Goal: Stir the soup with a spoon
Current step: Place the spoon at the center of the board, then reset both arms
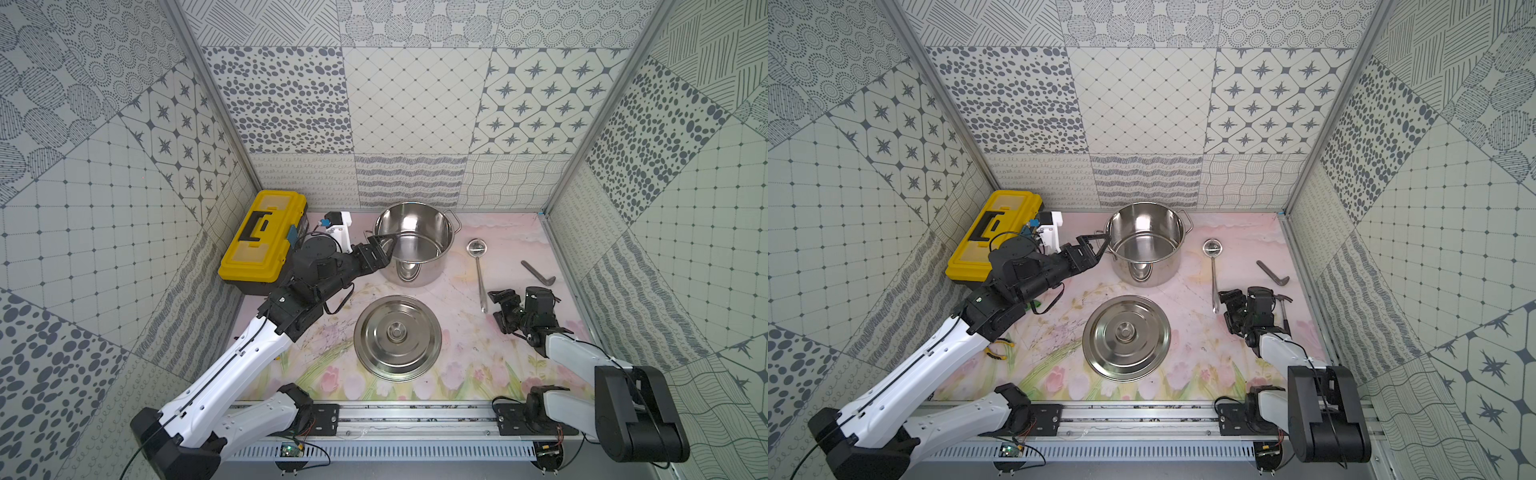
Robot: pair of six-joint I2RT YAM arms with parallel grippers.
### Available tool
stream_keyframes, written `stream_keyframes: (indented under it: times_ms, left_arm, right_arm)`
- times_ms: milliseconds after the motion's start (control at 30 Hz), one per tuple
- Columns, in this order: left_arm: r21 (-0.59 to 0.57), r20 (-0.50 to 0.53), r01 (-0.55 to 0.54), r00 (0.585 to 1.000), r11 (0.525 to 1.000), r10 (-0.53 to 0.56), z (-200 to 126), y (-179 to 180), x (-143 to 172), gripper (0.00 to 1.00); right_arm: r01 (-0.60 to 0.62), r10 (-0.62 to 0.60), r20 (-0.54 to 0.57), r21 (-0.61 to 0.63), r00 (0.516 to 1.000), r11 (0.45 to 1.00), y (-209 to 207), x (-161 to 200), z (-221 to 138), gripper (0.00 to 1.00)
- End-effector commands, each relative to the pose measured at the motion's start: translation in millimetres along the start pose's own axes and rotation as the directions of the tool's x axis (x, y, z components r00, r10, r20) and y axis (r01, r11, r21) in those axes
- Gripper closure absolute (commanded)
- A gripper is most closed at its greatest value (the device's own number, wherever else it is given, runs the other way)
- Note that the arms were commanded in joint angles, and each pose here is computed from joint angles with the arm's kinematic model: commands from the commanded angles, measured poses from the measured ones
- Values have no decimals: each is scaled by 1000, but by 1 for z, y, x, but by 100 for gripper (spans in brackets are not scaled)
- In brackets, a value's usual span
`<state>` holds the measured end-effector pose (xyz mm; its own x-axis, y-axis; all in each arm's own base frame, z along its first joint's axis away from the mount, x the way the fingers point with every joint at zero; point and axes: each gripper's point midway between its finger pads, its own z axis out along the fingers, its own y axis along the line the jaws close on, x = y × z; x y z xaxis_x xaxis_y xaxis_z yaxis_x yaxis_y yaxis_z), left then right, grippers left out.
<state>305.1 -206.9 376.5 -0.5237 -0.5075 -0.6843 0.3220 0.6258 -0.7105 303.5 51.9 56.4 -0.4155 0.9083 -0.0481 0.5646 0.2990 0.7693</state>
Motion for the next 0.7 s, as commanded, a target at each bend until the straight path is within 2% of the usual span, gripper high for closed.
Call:
stream_keyframes:
  times_ms: [0, 33, 100, 167, 267, 367, 433, 500, 533, 600, 667]
  left_arm:
    - [34, 58, -4, 998, 999, 2, -2, -9, -15, 1]
    - [20, 58, -8, 998, 1000, 7, -2, -7, -15, 0]
    - [-43, 48, -42, 998, 998, 44, -6, 2, -15, 1]
    - [-90, 33, -108, 993, 990, 112, -12, 6, -16, 0]
    - [-152, 22, -187, 981, 970, 193, -21, 20, -13, 0]
    - [-258, 119, -212, 961, 943, 248, -37, 45, -22, 0]
    - [-311, 133, -316, 919, 896, 371, -45, 54, -26, 1]
    - [-398, 119, -418, 859, 817, 498, -48, 71, -28, 1]
    - [-435, 106, -452, 833, 779, 543, -47, 81, -27, 1]
    - [-490, 35, -549, 764, 678, 644, -39, 107, -15, 1]
    - [-527, -17, -584, 733, 617, 680, -31, 137, -2, 0]
  right_arm:
    - [75, -76, 29, 55, 997, 996, -1, -4, -14, 8]
    - [109, -112, 31, 78, 993, 991, -1, -5, -19, 4]
    - [213, -220, 62, 103, 973, 972, 12, -13, -34, 3]
    - [333, -347, 92, 135, 933, 933, 27, -22, -49, 3]
    - [519, -549, 148, 197, 823, 832, 62, -42, -76, 3]
    - [647, -703, 214, 278, 679, 710, 97, -65, -103, 3]
    - [692, -764, 279, 325, 581, 645, 119, -80, -118, 3]
    - [736, -806, 332, 338, 490, 587, 139, -88, -124, 3]
    - [759, -821, 335, 330, 462, 561, 144, -87, -122, 3]
    - [780, -829, 356, 314, 431, 541, 144, -88, -110, 3]
    - [753, -805, 406, 330, 431, 570, 135, -96, -101, 3]
